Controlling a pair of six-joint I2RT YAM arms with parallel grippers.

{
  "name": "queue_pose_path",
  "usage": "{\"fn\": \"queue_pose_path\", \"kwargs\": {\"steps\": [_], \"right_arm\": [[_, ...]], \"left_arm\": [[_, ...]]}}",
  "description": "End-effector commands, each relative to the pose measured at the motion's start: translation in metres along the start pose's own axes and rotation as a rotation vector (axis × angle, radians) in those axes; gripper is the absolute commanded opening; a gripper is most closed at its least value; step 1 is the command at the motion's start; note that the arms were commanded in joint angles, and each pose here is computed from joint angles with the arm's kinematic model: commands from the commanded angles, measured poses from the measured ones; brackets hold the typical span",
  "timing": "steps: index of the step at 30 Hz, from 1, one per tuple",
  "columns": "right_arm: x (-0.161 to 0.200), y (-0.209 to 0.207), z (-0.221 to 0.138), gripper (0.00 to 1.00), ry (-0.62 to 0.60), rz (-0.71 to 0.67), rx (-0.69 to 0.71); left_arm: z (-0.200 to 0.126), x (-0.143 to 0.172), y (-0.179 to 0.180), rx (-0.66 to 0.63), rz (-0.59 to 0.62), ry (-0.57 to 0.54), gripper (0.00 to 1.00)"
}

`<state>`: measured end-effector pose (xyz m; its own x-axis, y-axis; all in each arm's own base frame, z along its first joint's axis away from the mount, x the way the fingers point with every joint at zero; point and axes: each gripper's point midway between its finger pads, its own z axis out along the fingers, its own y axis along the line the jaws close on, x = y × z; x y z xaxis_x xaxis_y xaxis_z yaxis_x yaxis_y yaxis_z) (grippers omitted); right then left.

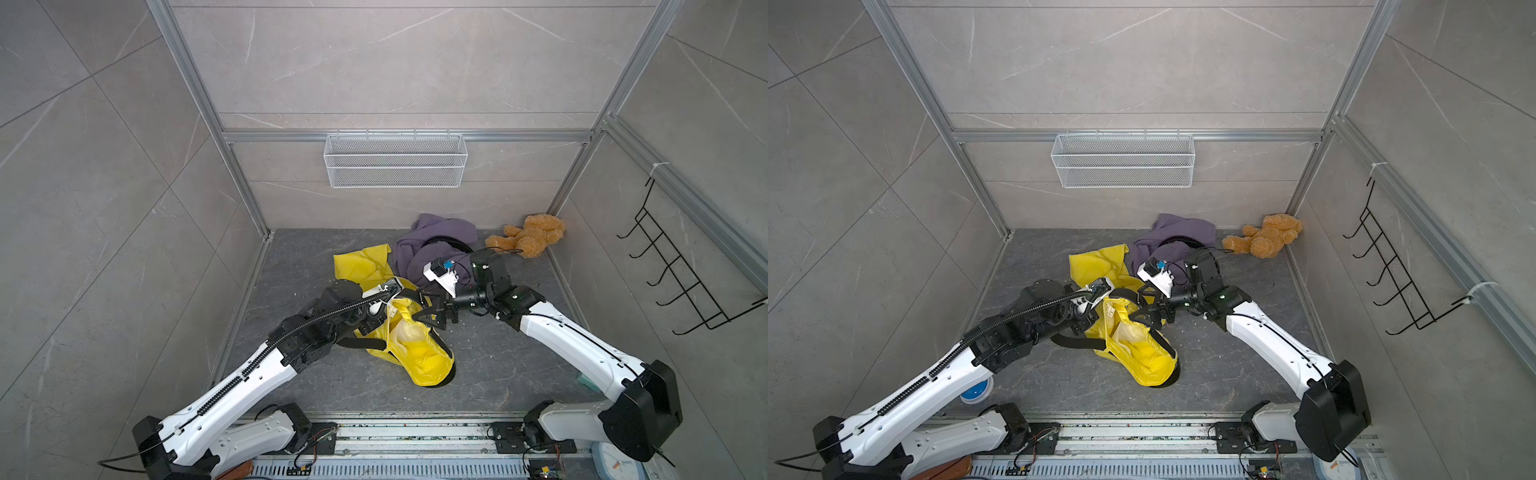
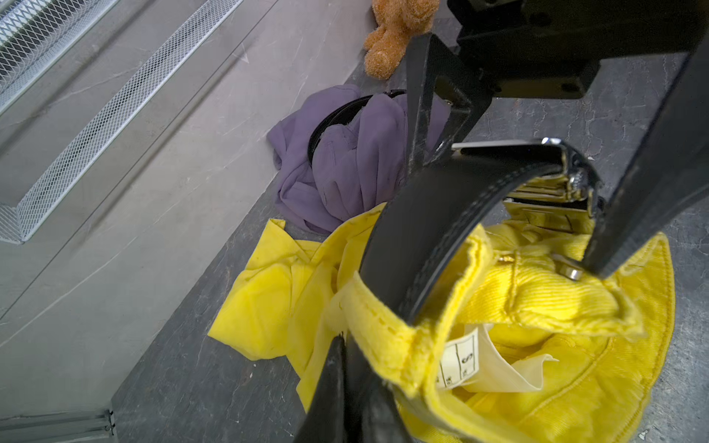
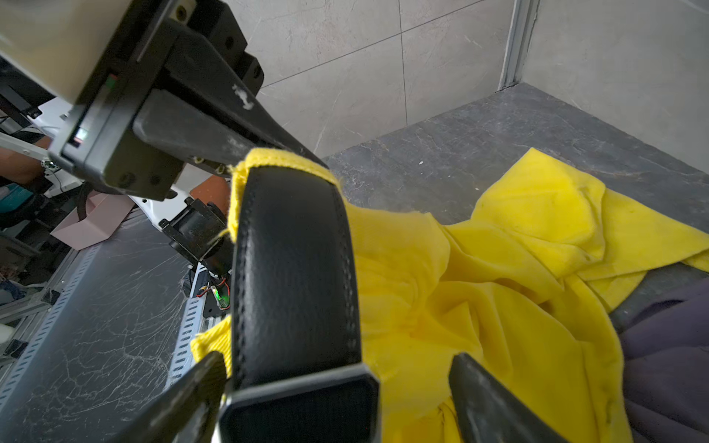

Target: Remove the belt from the trousers

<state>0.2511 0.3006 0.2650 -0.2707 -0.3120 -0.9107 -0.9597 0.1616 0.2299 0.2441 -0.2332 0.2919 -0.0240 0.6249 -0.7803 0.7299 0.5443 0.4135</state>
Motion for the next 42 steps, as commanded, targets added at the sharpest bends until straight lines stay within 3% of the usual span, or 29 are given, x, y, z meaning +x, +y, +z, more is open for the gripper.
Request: {"fn": "queue_pose_path", "kwargs": {"steps": [1,11,15,22,26,32,42], "right_arm": [[0.002,0.000,0.004,0.93,-0.007,0.007,-0.023],[0.003,-0.006,0.011,0.82,-0.012,0.010,-0.030],[0.002,-0.006,0.010,0.71,-0.013,0.008,-0.031],[0.004,-0.003,0.011,0.26,-0.011,0.022,-0.046],[0.004,-0.003,0.009,0.11,-0.012,0.019,-0.035],[0.000,-0.007,0.004,0.00,-0.024,0.022,0.004],[0.009,-0.026,-0.009,0.00,-0.009,0.074,0.109]], "left_arm": [[-0.024,-0.053,0.026,-0.076,-0.071,-0.219,0.00],[-0.028,-0.056,0.029,-0.087,-0.076,-0.225,0.00],[-0.029,-0.056,0.029,-0.091,-0.079,-0.227,0.00],[-0.028,-0.050,0.033,-0.113,-0.088,-0.217,0.00],[-0.027,-0.041,0.039,-0.138,-0.113,-0.203,0.00],[-0.027,-0.017,0.054,-0.222,-0.161,-0.153,0.00],[-0.045,0.025,0.096,-0.463,-0.285,-0.088,0.00]]}}
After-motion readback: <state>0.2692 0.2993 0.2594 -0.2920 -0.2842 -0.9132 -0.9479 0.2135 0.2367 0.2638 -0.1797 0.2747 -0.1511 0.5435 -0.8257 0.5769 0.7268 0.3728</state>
